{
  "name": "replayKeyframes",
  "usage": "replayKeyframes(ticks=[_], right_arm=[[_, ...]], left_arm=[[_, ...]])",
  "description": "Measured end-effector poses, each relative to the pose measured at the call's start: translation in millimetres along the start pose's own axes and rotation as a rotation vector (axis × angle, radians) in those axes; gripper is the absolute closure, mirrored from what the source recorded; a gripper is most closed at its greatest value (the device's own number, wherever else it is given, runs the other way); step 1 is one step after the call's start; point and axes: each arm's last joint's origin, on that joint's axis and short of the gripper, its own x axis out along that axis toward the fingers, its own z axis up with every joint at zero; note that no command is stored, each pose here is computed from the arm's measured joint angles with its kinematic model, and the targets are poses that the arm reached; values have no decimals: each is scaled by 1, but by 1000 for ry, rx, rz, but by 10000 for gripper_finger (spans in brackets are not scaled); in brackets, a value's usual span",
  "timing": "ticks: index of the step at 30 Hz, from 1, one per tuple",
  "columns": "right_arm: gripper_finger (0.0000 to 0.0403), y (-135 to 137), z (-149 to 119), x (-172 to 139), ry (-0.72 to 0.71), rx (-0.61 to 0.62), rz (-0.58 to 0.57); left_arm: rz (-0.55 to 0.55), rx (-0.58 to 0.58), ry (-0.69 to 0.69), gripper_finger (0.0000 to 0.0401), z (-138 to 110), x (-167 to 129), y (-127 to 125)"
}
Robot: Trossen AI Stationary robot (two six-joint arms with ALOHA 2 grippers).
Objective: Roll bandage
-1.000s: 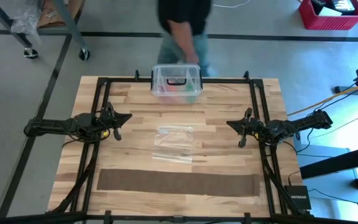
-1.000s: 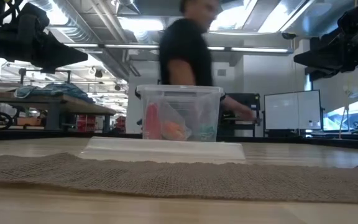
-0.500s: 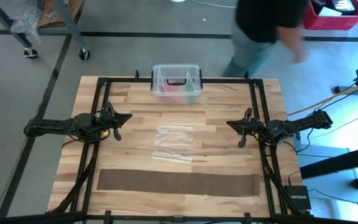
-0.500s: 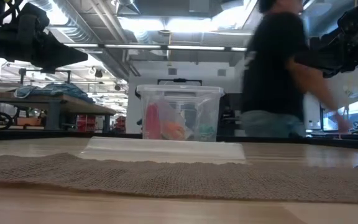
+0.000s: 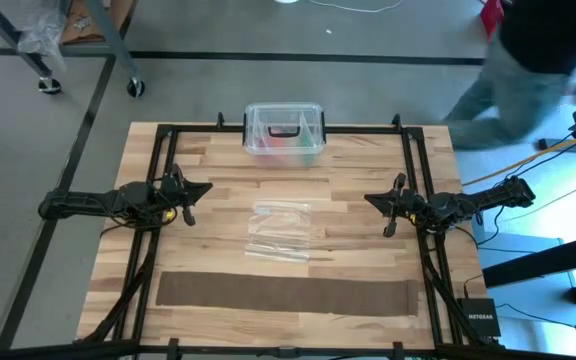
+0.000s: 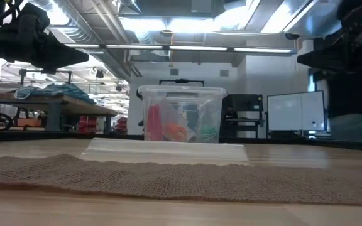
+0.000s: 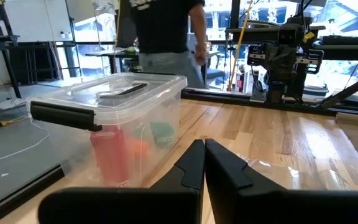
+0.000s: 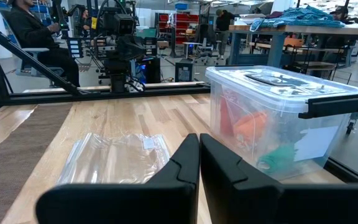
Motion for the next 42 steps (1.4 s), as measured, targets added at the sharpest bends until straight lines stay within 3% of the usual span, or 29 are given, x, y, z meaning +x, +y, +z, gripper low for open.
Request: replayKeyframes(ticks=[30, 35, 39, 42], right_arm=[[386, 0, 0, 0, 0, 0, 0], [386, 0, 0, 0, -1, 1, 0], [386, 1, 1, 0, -9, 33, 24], [386, 1, 2, 0, -27, 162, 38]], left_arm=[[0, 1, 0, 397, 0, 0, 0], [2, 48, -9, 397, 1, 0, 0], [-3, -146, -20, 397, 2, 0, 0], [-4, -259, -34, 397, 3, 0, 0]])
